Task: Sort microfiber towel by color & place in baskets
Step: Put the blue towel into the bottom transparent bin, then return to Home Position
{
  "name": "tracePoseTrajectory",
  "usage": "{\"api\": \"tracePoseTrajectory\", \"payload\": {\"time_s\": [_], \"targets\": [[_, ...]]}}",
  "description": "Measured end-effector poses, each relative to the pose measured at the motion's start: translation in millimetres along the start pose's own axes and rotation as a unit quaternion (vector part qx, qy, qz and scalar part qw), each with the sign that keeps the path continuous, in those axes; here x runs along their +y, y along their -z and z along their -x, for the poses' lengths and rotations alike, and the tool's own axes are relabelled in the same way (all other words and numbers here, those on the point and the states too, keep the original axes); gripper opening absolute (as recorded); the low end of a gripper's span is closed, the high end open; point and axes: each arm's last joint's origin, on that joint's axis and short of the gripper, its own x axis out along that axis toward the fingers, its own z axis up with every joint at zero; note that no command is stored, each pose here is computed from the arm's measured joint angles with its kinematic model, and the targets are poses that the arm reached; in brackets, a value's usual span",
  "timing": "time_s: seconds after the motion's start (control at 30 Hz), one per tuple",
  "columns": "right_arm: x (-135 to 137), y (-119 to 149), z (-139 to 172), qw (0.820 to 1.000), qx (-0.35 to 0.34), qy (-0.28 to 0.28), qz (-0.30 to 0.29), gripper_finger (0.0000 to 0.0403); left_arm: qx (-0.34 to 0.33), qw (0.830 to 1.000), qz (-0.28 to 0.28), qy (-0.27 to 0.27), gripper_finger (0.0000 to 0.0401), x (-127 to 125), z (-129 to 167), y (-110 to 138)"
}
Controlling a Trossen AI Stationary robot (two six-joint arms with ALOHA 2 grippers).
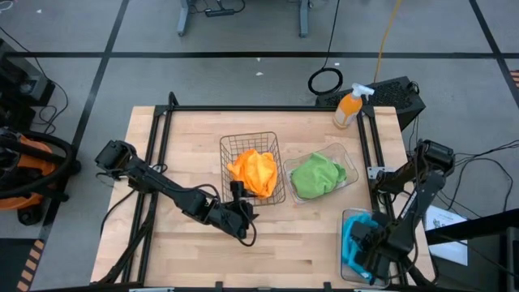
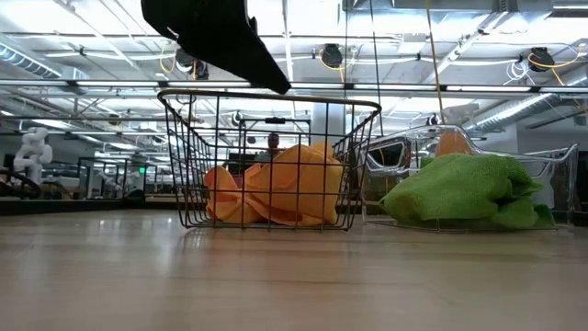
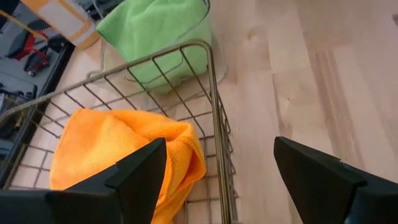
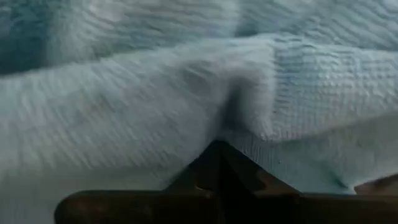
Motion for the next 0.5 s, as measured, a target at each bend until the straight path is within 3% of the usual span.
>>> {"api": "tracePoseTrajectory", "payload": {"time_s": [0.27, 0.5], "targets": [[1, -2, -6, 1.000, -0.001, -0.011, 0.008, 0.0001, -0.019, 1.000, -0.009, 0.001, 0.0301, 0, 0, -4], [10, 0, 39, 1.000, -0.007, -0.008, 0.015, 0.0004, -0.020, 1.000, -0.018, 0.001, 0.0301, 0, 0, -5]]}}
